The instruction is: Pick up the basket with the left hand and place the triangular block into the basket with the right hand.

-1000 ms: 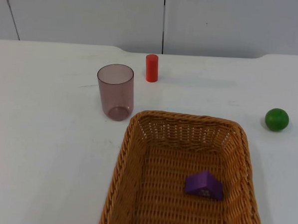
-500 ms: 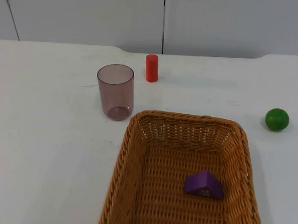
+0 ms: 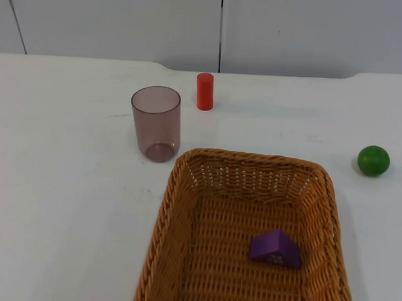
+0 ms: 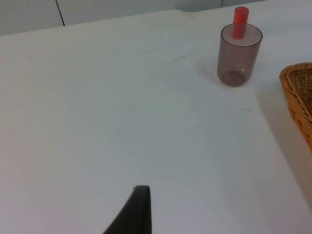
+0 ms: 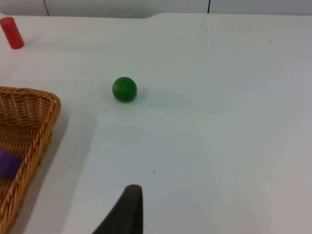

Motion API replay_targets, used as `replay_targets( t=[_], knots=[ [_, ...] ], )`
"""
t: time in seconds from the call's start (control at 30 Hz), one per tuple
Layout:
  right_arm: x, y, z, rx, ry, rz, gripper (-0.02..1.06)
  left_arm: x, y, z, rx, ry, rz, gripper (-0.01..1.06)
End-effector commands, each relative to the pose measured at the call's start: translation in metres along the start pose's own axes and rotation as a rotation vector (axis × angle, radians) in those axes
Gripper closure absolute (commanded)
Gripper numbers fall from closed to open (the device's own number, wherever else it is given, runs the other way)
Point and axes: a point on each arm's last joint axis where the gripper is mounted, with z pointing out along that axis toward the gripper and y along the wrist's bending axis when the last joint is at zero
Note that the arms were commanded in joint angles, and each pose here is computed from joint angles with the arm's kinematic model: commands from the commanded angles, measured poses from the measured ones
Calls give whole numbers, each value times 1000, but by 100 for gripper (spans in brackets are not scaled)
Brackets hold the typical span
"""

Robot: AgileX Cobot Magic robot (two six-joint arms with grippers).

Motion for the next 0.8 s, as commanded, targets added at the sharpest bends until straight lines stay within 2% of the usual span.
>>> replay_targets(
  t=[0.0, 0.23, 0.37, 0.6, 0.77],
  knots=[
    [0, 0, -1, 7, -10, 0, -1, 0, 0, 1, -4, -9, 3, 0],
    [0, 0, -1, 9, -10, -1, -1, 0, 0, 0, -78, -8, -33, 0],
    [0, 0, -1, 8, -10, 0, -1, 1, 0, -1, -181, -8, -89, 0],
    [0, 1, -1, 1, -9, 1, -1, 1, -1, -1, -277, -7, -140, 0],
    [0, 3, -1, -30, -8, -32, -1, 1, -2, -2, -340, -7, -174, 0]
  ],
)
